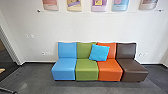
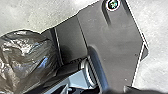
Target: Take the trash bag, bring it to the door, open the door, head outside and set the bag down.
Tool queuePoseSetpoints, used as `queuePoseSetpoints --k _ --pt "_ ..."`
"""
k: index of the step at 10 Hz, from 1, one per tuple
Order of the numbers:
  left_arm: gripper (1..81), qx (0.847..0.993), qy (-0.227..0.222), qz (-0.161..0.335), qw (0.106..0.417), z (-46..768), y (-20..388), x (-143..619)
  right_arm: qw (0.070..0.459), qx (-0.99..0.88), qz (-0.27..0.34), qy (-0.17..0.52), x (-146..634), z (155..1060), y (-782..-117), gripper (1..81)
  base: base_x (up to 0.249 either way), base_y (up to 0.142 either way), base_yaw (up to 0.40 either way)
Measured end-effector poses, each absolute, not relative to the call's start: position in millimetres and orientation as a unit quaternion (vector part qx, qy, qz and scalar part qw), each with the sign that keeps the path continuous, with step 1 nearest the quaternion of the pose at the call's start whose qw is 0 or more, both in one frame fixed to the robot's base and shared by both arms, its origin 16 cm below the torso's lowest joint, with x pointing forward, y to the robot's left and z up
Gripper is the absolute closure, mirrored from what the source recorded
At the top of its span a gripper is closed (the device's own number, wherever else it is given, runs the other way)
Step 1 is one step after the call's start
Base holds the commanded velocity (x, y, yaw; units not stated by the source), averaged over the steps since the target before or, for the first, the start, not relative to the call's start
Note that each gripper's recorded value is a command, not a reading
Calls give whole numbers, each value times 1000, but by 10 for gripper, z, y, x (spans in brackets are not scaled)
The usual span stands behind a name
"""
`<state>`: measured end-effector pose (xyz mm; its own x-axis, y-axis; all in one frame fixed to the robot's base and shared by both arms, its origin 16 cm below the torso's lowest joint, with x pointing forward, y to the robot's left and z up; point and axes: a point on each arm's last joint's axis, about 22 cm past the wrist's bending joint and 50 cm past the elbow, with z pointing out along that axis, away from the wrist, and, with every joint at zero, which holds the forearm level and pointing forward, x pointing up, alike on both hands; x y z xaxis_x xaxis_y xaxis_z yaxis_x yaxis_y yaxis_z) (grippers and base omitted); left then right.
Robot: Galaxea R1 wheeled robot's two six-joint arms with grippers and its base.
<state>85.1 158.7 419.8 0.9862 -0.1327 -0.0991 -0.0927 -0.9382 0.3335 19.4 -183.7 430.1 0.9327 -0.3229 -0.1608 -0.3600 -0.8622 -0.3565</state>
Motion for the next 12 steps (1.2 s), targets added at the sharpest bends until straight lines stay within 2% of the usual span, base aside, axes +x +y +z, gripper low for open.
queuePoseSetpoints --k 6,12 --pt "811 983 -57 -60 163 4193 1638 859 193 -964 50 176 152 4300 -1835 10 0 0 0" --pt "811 983 -58 -63 162 4190 1664 804 193 -964 49 176 159 4300 -1838 10 0 0 -141"
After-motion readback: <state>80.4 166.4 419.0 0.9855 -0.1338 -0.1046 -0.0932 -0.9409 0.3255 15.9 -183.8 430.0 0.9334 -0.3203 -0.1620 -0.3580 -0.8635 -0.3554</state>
